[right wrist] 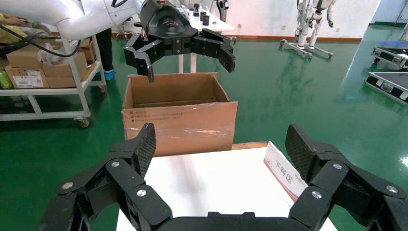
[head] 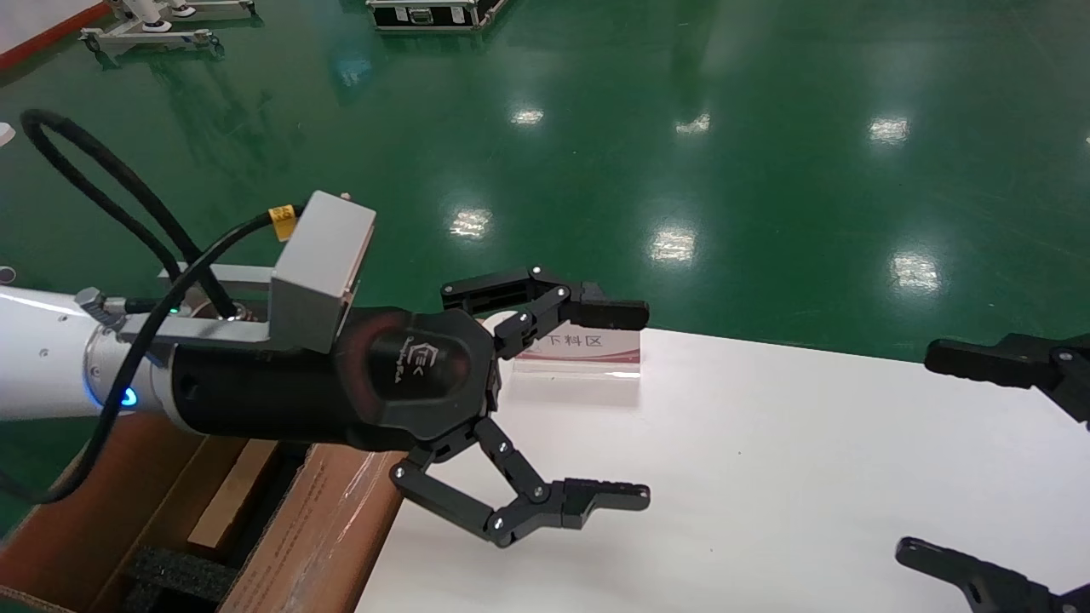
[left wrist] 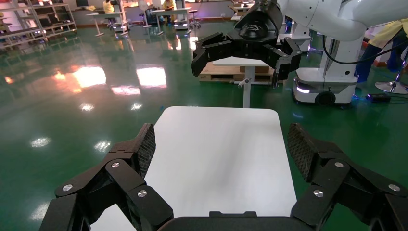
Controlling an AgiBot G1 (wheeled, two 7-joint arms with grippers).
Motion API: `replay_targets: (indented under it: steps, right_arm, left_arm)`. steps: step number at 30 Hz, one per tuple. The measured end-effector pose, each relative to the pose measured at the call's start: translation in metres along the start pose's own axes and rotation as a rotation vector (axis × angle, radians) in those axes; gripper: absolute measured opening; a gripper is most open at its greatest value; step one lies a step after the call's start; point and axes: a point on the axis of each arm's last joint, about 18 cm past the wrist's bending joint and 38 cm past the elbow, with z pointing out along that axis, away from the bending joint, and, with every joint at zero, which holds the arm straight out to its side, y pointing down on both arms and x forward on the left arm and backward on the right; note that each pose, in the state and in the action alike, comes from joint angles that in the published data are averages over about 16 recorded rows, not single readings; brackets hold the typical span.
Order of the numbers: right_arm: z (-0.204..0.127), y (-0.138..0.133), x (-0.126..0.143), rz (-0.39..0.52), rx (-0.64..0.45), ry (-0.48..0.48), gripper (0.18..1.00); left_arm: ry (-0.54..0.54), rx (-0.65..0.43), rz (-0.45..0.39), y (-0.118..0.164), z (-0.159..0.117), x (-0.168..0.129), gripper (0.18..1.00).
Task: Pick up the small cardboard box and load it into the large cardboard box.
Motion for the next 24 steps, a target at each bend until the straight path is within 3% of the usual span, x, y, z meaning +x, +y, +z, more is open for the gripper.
replay_targets:
  steps: [24]
  right_arm:
    - [0.0, 0.0, 0.0, 0.0, 0.0, 0.0, 1.001]
  left_arm:
    - [0.0, 0.0, 0.0, 0.0, 0.0, -0.0001, 1.001]
